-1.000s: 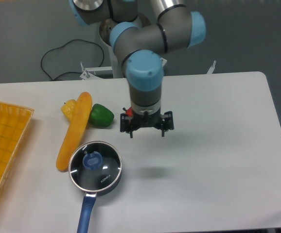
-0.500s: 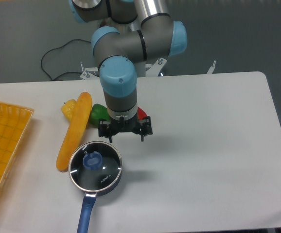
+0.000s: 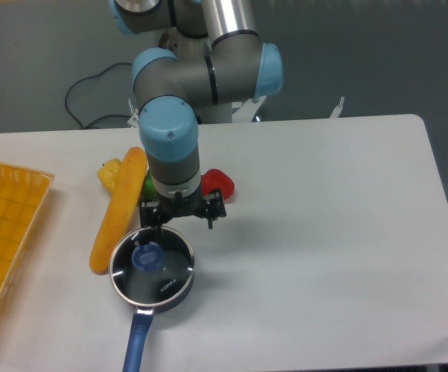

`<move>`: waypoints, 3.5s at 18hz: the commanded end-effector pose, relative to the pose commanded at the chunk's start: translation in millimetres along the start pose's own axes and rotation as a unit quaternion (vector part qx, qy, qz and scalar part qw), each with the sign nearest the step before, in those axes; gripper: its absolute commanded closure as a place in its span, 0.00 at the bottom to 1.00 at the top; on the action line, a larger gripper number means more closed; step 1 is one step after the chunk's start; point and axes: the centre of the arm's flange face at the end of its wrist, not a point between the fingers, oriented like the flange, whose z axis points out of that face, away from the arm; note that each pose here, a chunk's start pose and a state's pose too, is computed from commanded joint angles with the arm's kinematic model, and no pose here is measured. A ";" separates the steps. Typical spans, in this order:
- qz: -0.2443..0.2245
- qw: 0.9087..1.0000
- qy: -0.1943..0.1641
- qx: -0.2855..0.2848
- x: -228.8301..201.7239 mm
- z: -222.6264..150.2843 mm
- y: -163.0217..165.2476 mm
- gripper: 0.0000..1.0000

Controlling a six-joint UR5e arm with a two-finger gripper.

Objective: Open the lid
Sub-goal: 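Move the gripper over the glass lid's blue knob on the saucepan, then lower the open gripper around the blue lid knob, then close the gripper on the blue knob of the glass lid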

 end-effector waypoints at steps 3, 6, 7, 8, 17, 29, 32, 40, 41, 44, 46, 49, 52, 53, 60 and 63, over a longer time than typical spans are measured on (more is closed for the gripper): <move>-0.009 1.000 0.004 0.009 1.8 -3.1 -3.0 0.00; -0.016 1.000 0.005 0.021 13.1 2.8 -6.3 0.00; -0.015 1.000 0.006 0.024 15.1 3.3 -7.2 0.00; -0.013 1.000 0.006 0.028 19.0 3.3 -7.3 0.00; 0.000 0.999 0.011 0.034 49.5 6.1 -10.3 0.00; 0.008 1.000 0.008 0.018 61.3 14.2 -5.9 0.00; 0.009 1.000 0.005 0.015 60.7 17.3 -4.8 0.00; 0.009 1.000 0.003 0.006 60.5 29.2 -4.8 0.00; 0.009 1.000 0.004 0.005 60.6 29.4 -4.7 0.00; 0.007 1.000 0.004 0.004 58.8 31.1 -4.9 0.00; 0.007 1.000 0.004 0.001 58.7 33.0 -4.4 0.00; 0.006 1.000 0.003 -0.009 57.7 37.0 -3.8 0.00; 0.006 1.000 0.004 -0.006 58.1 34.7 -6.2 0.00; 0.006 1.000 0.004 -0.006 58.1 35.7 -6.3 0.00; -0.007 1.000 0.005 -0.006 56.4 38.1 -8.5 0.00; -0.010 1.000 0.001 -0.009 55.8 41.3 -8.6 0.00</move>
